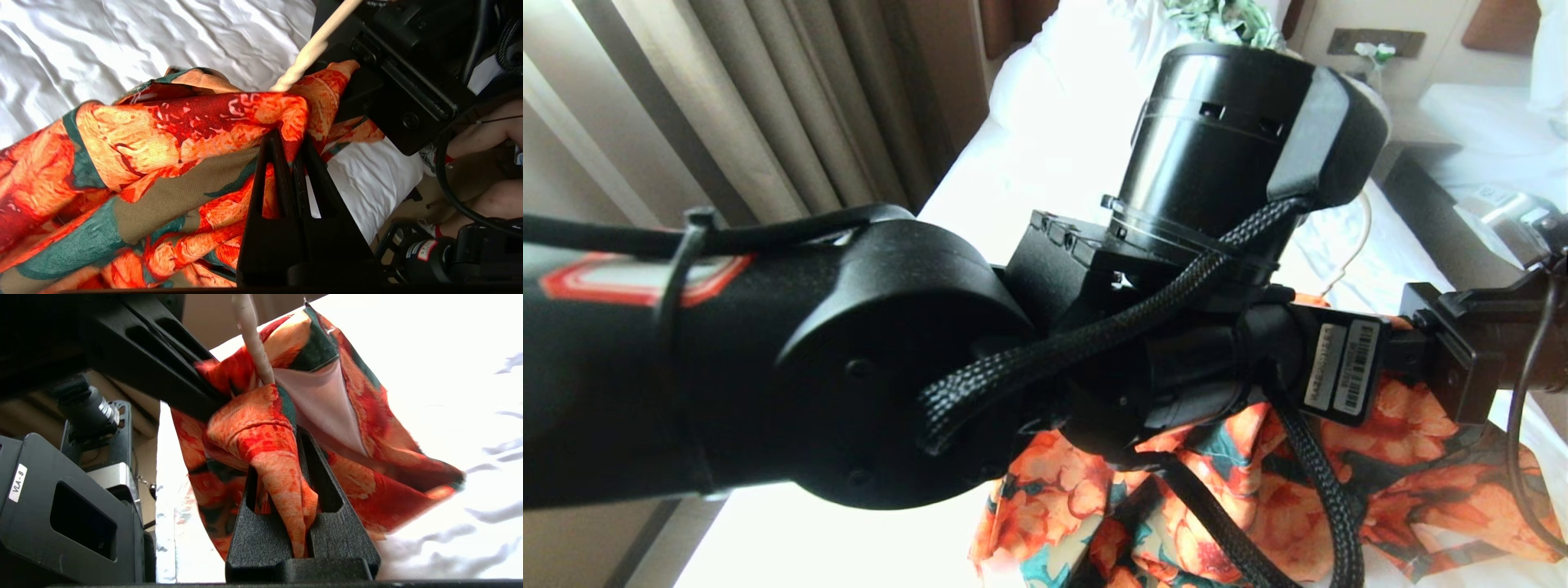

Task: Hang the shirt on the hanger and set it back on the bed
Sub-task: Hook the other side of the shirt onto the hanger

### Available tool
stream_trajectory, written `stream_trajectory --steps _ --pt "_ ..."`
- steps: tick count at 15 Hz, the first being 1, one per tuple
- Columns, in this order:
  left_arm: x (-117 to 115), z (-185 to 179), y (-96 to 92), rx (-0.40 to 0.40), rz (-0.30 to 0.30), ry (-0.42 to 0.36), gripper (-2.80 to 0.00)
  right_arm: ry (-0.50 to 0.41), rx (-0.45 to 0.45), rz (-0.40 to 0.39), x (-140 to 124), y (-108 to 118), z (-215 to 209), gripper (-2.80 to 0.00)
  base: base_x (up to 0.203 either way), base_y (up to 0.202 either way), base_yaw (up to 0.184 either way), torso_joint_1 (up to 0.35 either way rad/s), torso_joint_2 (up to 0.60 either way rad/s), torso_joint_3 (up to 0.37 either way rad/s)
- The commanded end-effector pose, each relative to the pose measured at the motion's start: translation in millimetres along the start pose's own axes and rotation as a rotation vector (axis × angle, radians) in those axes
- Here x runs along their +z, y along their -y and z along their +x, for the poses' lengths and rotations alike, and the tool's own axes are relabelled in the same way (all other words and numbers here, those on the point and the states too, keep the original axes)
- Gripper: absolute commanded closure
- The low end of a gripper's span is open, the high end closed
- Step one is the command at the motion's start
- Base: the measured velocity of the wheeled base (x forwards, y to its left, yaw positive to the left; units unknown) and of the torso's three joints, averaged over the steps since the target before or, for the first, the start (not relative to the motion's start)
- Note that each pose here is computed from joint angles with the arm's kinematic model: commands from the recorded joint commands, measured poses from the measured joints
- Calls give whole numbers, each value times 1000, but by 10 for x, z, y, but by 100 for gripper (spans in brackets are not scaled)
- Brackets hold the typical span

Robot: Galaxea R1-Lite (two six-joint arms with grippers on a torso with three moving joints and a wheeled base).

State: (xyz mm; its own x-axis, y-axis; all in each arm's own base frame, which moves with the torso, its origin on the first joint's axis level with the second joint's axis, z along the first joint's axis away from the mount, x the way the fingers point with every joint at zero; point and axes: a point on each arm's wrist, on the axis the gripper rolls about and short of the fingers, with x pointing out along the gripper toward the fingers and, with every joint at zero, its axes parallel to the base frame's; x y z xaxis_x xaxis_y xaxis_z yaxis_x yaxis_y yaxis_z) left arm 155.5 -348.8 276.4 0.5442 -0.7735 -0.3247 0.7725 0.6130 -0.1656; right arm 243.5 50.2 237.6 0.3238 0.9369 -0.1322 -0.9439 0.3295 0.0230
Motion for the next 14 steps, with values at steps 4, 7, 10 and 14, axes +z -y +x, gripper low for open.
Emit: stream_trajectory --steps 4,7,10,14 --pt "-86 38 -16 14 1 -14 0 -19 7 39 -116 111 56 0 0 0 0 0 0 0" --pt "-82 44 -30 29 -1 -4 0 -20 3 42 -155 170 68 0 0 0 0 0 0 0" --pt "-140 64 -31 29 4 -24 -280 -19 -3 51 -186 225 62 0 0 0 0 0 0 0" --pt "-196 34 165 -15 26 -34 -280 -16 7 50 -202 242 74 0 0 0 0 0 0 0"
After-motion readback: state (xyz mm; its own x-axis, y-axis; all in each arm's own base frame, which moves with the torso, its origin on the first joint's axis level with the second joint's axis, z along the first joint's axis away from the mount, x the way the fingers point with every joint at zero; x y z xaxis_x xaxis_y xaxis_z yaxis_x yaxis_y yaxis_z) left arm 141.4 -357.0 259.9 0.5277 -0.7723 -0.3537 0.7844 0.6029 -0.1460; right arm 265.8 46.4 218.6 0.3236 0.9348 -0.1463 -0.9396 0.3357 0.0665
